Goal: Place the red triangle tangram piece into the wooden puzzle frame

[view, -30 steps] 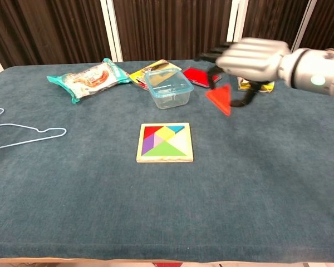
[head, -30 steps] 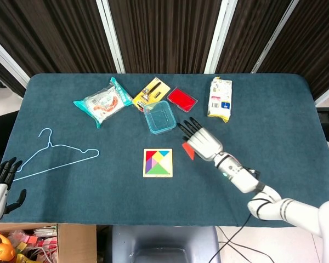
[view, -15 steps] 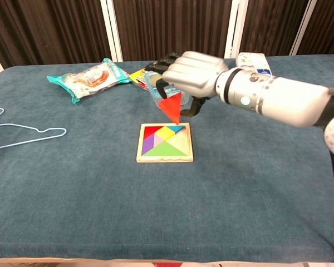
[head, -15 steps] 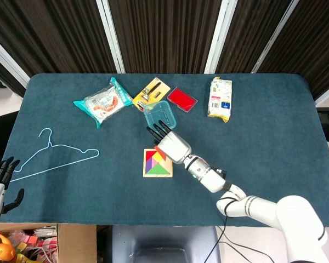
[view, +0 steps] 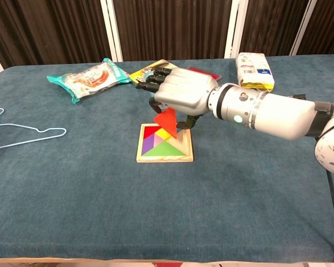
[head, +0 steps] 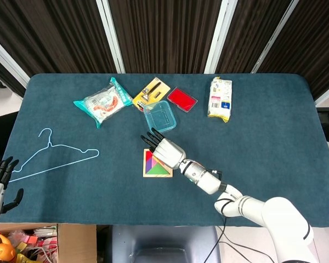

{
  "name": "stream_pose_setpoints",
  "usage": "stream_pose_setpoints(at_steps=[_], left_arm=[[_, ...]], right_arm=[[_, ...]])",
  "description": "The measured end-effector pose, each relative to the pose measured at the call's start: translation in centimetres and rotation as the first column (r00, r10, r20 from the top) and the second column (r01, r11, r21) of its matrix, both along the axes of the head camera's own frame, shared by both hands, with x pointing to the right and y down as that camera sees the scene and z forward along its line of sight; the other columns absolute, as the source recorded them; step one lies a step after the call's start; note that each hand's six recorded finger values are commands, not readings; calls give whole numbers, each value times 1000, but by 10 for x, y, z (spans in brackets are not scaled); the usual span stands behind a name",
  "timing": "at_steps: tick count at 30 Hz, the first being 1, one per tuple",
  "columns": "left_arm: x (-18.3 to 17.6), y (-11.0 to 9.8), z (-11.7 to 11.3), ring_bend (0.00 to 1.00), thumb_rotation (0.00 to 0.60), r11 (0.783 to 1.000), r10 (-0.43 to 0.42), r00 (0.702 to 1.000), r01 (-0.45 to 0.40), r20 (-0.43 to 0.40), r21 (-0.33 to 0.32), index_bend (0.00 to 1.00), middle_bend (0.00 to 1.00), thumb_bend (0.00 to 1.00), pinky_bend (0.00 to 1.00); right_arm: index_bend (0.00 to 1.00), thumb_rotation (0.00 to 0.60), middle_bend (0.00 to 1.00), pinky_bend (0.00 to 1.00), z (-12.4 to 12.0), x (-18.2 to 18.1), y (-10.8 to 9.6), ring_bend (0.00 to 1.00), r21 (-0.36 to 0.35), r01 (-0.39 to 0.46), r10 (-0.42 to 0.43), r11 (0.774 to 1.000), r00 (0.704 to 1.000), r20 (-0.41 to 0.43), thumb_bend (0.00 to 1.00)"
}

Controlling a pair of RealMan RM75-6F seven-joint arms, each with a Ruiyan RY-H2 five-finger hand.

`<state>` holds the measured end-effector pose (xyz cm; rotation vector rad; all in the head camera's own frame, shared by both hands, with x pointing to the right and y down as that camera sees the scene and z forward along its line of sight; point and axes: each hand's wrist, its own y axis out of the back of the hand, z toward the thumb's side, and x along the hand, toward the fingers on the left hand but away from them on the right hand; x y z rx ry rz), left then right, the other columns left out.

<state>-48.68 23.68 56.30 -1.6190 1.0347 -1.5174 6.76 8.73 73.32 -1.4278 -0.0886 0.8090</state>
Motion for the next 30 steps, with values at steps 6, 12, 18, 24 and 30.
stream_pose_setpoints(at_steps=[6,12,18,24,30], left_arm=[[0,1,-2,0,600,1000,-2,1000,2,0,7,0,0,462,110],[0,1,-2,0,600,1000,-3,1000,3,-1,6,0,0,462,111],[1,0,0,0,600,1000,0,1000,0,-2,0,0,0,462,110],[0,-3,2,0,600,1000,-4,1000,4,-1,-1,0,0,463,111],[1,-1,-1,0,600,1000,1,1000,-1,-3,5,0,0,462,111]], right_arm=[[682,600,46,0,6,1,7,0,-8,10,-10,1000,1000,-12,506],[680,600,46,0,11,4,11,0,-15,16,-16,1000,1000,-26,506],[673,600,46,0,14,4,15,0,-21,19,-20,1000,999,-35,506],[661,600,46,0,13,2,18,0,-27,23,-24,999,999,-29,506],[649,600,46,0,12,2,22,0,-19,40,-40,999,999,-32,506]])
